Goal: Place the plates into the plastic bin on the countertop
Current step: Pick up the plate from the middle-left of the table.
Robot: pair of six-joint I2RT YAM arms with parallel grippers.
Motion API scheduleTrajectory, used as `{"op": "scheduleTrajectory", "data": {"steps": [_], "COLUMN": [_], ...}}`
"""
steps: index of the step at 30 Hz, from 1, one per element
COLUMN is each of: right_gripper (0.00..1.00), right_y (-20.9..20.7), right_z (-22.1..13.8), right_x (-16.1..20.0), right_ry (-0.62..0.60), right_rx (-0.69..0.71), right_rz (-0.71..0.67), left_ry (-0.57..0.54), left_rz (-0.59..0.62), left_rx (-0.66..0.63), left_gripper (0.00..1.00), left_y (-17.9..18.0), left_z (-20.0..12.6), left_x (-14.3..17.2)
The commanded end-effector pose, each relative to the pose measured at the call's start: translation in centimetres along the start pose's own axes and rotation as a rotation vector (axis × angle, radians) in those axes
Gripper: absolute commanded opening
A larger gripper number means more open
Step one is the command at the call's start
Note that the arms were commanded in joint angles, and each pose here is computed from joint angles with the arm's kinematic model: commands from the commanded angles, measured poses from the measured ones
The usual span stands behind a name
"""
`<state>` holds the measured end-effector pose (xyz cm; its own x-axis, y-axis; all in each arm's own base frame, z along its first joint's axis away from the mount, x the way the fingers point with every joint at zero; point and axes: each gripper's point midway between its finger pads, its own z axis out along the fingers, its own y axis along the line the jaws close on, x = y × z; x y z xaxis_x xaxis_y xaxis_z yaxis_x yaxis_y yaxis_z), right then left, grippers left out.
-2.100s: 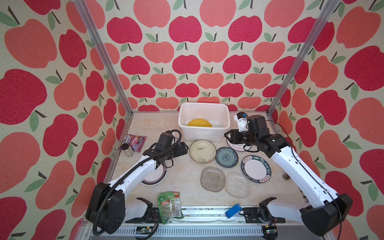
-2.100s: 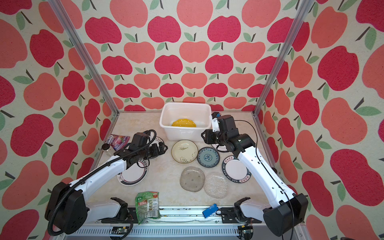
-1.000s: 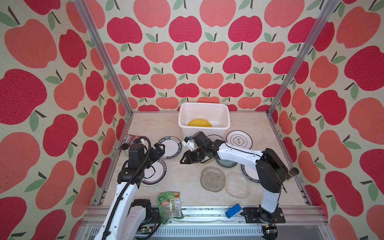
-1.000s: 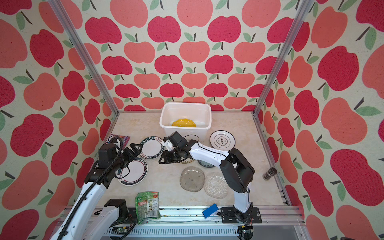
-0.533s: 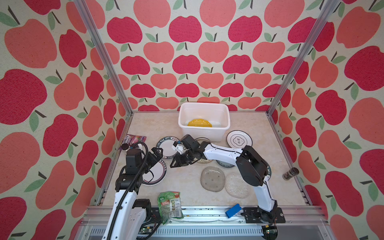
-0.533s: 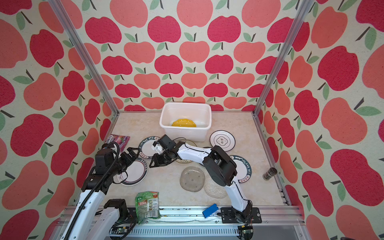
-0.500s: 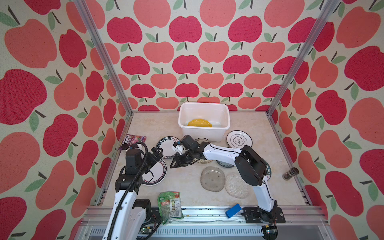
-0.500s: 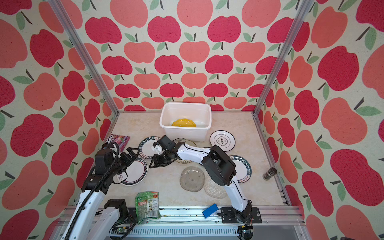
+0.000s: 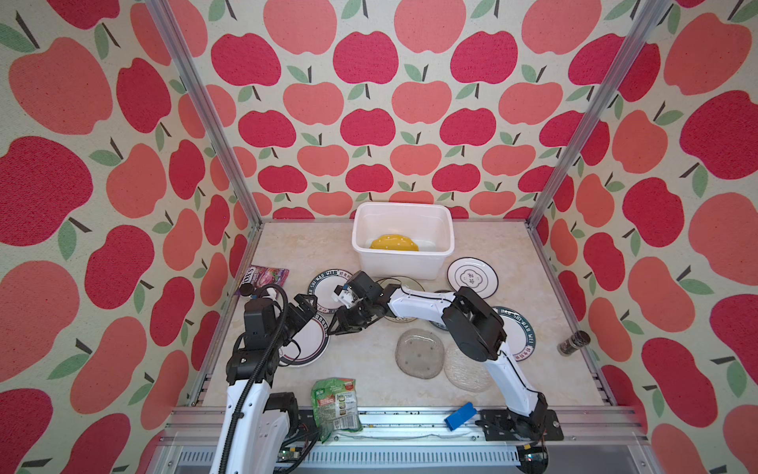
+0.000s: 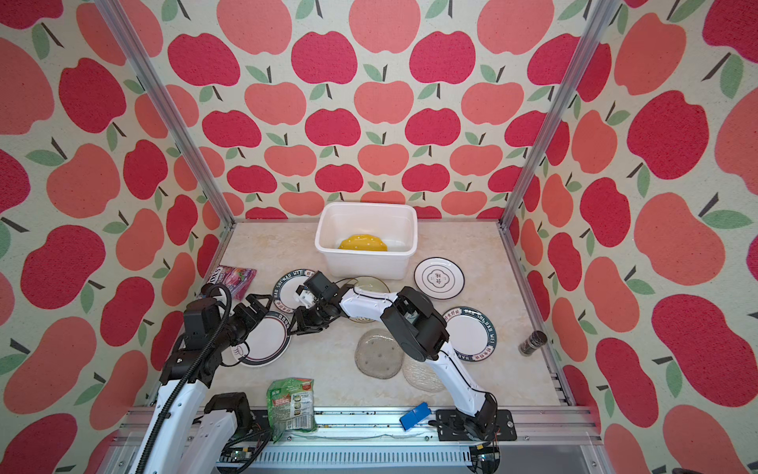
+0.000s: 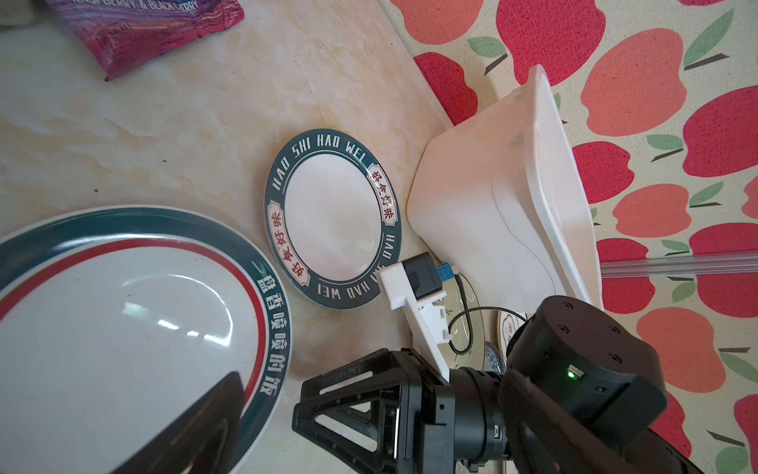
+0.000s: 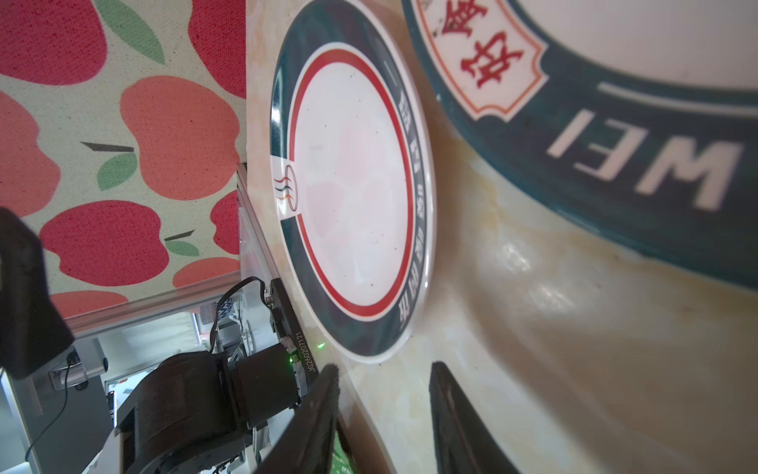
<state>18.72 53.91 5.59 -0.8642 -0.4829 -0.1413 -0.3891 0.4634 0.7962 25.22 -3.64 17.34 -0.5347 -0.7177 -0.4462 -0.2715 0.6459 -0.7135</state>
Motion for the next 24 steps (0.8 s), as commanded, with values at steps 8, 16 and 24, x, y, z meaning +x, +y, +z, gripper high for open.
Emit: {"op": "scheduleTrajectory", "data": {"steps": [8, 16, 24], "right_gripper": [0.37, 0.34, 0.19], "right_y": [-1.5, -2.2, -3.5], "right_z": [2.7, 4.0, 4.5], "right_x": [-1.1, -1.8, -1.7], "right_ry": [0.016, 0.018, 0.023], "right_rx": [0.005, -0.009, -0.022], "right_rz": [0.053, 0.104, 0.164], "left_ry": [0.005, 0.003, 0.011], "left_rz": [-0.005, -0.011, -0.013], "left_rx": [-0.010, -0.021, -0.031], "left_gripper": [0.99, 0.99, 0.99], "left_y": [1.1, 1.6, 2.0], "left_z": [-0.6, -0.7, -0.5], "left_x": [0.6, 0.7, 0.9]}}
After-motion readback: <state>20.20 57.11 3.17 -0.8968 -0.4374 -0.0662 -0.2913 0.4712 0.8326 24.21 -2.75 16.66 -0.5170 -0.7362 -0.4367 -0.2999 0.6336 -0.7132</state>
